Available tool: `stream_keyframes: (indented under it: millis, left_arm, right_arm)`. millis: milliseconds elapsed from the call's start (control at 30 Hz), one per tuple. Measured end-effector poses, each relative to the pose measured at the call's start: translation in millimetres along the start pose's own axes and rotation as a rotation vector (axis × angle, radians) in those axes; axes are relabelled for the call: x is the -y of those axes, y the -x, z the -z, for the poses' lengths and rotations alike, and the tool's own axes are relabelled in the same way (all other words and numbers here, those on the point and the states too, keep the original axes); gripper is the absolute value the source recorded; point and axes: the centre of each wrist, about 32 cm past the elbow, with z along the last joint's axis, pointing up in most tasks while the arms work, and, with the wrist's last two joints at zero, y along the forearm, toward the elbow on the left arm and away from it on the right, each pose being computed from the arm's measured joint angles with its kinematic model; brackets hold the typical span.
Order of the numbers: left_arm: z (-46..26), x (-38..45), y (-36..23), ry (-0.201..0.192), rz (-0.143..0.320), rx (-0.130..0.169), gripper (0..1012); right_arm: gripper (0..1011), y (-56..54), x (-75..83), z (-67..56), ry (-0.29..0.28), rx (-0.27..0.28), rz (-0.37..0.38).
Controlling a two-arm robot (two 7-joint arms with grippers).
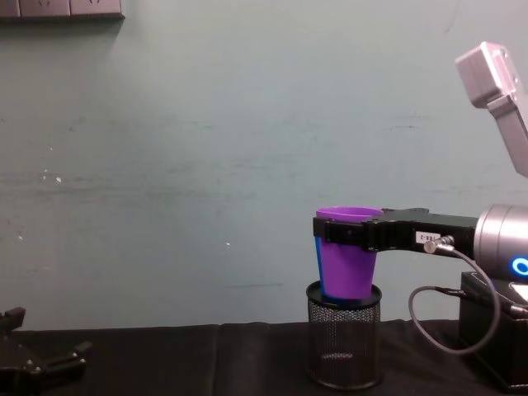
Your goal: Pick up one cup with a gripper and tap it against the other cup.
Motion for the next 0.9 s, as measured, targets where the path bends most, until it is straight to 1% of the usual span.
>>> stream_keyframes:
  millis: [133, 167, 367, 600, 800, 900]
  left_arm:
    - [0.0, 0.0, 0.0, 0.0, 0.0, 0.0, 1000]
    - [0.0, 0.0, 0.0, 0.0, 0.0, 0.0, 1000]
    - [0.0, 0.0, 0.0, 0.0, 0.0, 0.0, 1000]
    - [0.0, 0.0, 0.0, 0.0, 0.0, 0.0, 1000]
    - [0.0, 0.0, 0.0, 0.0, 0.0, 0.0, 1000]
    - [0.0, 0.0, 0.0, 0.0, 0.0, 0.0, 1000]
  right_arm:
    - [734, 5.5, 9.1, 0.1, -0.004, 0.003, -0.017]
    - [734, 5.5, 9.1, 0.1, -0.004, 0.003, -0.017]
    - [734, 11.9, 23.7, 0.2, -0.013, 0.004, -0.038]
    - [734, 16.5, 38.9, 1.9, -0.021, 0.011, -0.065]
    - [735, 22.3, 62.9, 8.6, -0.036, 0.032, -0.098]
    - [734, 25.1, 70.4, 13.3, -0.038, 0.035, -0.11]
